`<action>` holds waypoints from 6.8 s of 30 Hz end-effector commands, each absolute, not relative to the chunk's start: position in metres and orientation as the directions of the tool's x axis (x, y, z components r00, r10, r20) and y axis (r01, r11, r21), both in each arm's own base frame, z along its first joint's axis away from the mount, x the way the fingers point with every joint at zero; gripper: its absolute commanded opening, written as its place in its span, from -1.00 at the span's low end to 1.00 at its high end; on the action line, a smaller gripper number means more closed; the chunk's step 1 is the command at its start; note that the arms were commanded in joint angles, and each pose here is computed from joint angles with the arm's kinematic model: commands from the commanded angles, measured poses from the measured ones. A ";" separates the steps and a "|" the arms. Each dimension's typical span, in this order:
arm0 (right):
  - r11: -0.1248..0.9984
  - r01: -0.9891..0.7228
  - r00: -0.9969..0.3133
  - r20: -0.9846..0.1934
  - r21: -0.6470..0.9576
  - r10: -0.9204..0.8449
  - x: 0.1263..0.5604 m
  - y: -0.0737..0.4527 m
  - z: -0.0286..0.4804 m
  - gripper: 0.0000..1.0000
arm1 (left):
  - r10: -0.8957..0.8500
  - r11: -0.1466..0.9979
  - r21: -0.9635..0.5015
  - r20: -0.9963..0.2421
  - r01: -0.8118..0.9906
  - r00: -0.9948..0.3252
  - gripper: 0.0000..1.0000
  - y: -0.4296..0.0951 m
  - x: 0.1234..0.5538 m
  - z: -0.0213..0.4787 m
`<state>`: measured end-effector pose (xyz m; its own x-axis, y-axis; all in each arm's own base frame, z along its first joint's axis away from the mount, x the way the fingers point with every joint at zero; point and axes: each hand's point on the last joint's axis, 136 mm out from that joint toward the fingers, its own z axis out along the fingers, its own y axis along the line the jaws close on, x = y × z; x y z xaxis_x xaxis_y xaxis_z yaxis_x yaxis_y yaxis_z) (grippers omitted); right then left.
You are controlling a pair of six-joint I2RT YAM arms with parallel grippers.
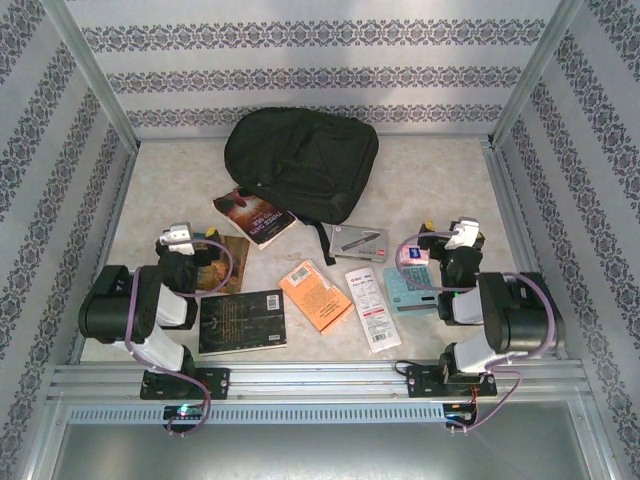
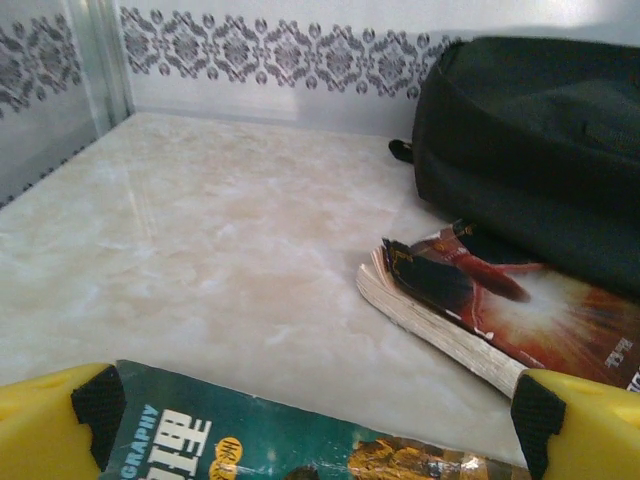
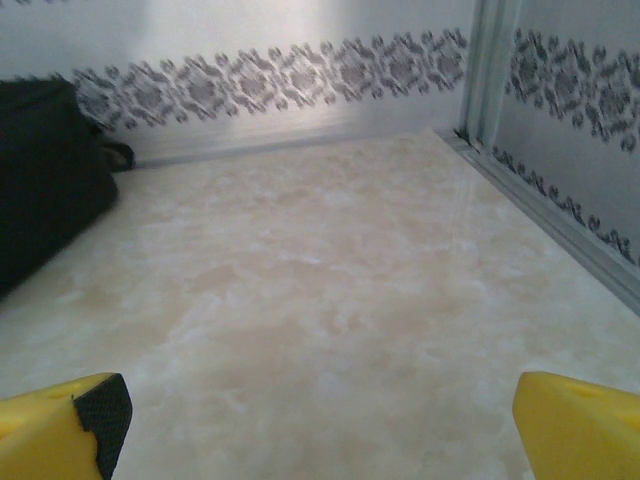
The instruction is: Pack the student bag
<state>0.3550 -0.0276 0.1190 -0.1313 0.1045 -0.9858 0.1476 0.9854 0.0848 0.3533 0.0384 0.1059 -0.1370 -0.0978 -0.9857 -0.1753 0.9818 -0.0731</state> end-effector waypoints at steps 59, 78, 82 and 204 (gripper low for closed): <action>0.830 0.066 -0.866 -0.382 0.554 0.324 0.243 0.119 0.207 0.96 | -0.416 0.908 -0.242 -0.615 -0.342 -0.670 1.00 -0.002 0.610 0.113; 0.768 0.048 -0.854 -0.372 0.639 0.363 0.260 0.131 0.206 0.47 | -0.557 0.816 -0.487 -0.516 -0.312 -0.651 -1.00 -0.037 0.643 0.100; 0.765 0.092 -0.838 -0.366 0.637 0.405 0.265 0.125 0.204 0.35 | -0.604 0.774 -0.564 -0.520 -0.289 -0.604 -1.00 -0.047 0.640 0.140; 0.562 0.593 -0.738 0.110 0.576 0.666 0.343 0.157 0.110 0.38 | -0.327 0.919 -0.355 -0.451 -0.170 -0.831 0.39 -0.148 0.412 0.182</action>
<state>0.3513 0.1540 0.1158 -0.7666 0.6388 0.0654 0.5465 0.5957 0.5886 0.4306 -0.1442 0.1761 -0.8283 -0.3037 -0.4709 -0.1308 0.9219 -0.3646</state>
